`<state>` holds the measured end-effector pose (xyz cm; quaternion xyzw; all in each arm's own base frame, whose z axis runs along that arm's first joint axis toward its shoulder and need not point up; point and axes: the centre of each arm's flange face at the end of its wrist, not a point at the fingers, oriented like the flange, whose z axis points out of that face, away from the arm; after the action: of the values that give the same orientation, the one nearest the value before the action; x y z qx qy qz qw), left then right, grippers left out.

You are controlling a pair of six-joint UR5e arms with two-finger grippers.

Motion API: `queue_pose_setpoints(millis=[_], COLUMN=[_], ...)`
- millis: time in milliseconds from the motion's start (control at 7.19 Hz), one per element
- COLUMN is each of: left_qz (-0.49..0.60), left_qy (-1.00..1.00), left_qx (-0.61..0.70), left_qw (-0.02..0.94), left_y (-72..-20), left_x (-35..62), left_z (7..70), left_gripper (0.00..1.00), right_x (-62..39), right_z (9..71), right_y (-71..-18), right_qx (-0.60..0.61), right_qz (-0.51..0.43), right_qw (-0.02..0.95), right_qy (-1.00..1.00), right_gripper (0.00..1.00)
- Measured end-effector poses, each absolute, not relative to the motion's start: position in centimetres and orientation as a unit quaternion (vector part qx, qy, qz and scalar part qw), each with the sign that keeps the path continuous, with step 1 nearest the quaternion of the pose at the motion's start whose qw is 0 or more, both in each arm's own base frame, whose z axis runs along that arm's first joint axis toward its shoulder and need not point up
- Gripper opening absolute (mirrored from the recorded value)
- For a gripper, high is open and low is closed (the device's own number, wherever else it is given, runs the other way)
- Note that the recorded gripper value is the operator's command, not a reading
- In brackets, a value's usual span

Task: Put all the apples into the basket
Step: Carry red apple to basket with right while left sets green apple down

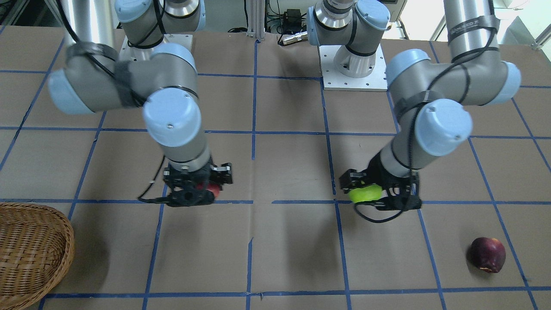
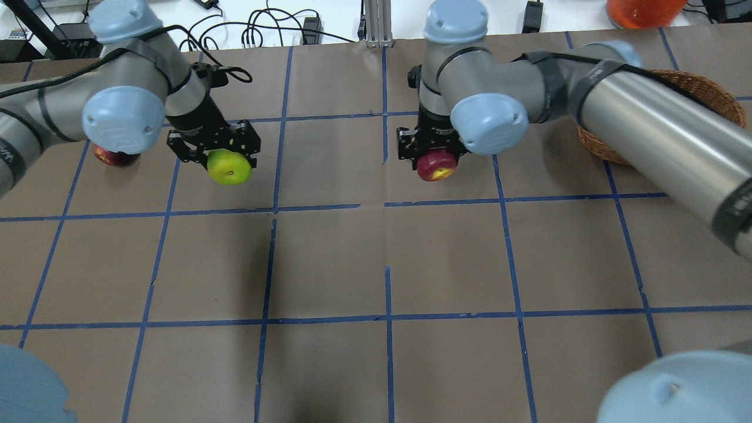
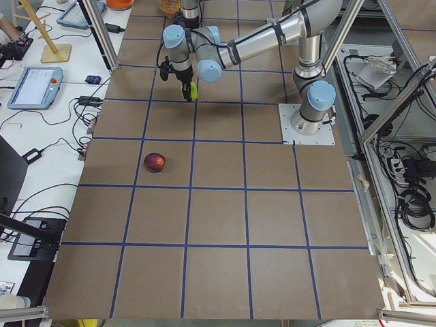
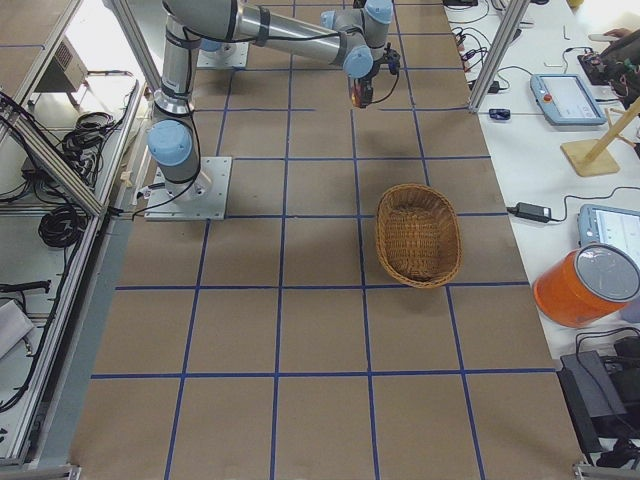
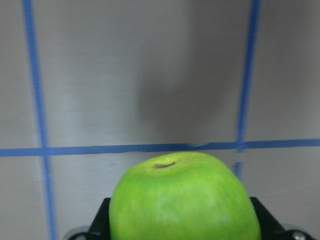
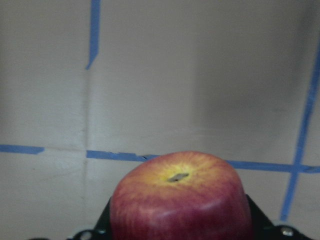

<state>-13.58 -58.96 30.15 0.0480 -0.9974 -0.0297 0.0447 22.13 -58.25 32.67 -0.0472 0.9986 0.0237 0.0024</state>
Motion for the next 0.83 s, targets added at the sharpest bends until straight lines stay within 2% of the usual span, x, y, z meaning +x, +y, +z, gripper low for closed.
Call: queue_pose_setpoints(millis=[278,417,556,834], left_qz=[0.011,0.021,0.02,0.02], left_qy=[-0.994,-0.991,-0.99,-0.992], left_qx=[0.093,0.111,0.116,0.105], left_qw=[0.064,0.072,0.072,0.069], left_y=[-56.7,-55.3,-54.5,-54.3], left_x=[-28.1,-33.4,-35.9,-37.2], left_z=[27.4,24.9,22.5,20.9], left_gripper=[0.23,0.8,1.0,1.0], right_x=[8.1,1.5,-4.1,-13.4], right_z=[37.8,38.3,37.3,31.5], right_y=[-58.7,-59.1,-60.4,-64.2], right_qx=[-0.065,-0.061,-0.049,-0.047], right_qz=[0.025,0.02,-0.001,-0.054], right_qw=[-0.014,-0.017,-0.025,-0.055], right_qy=[0.997,0.998,0.998,0.996], right_gripper=[0.0,0.0,0.0,0.0])
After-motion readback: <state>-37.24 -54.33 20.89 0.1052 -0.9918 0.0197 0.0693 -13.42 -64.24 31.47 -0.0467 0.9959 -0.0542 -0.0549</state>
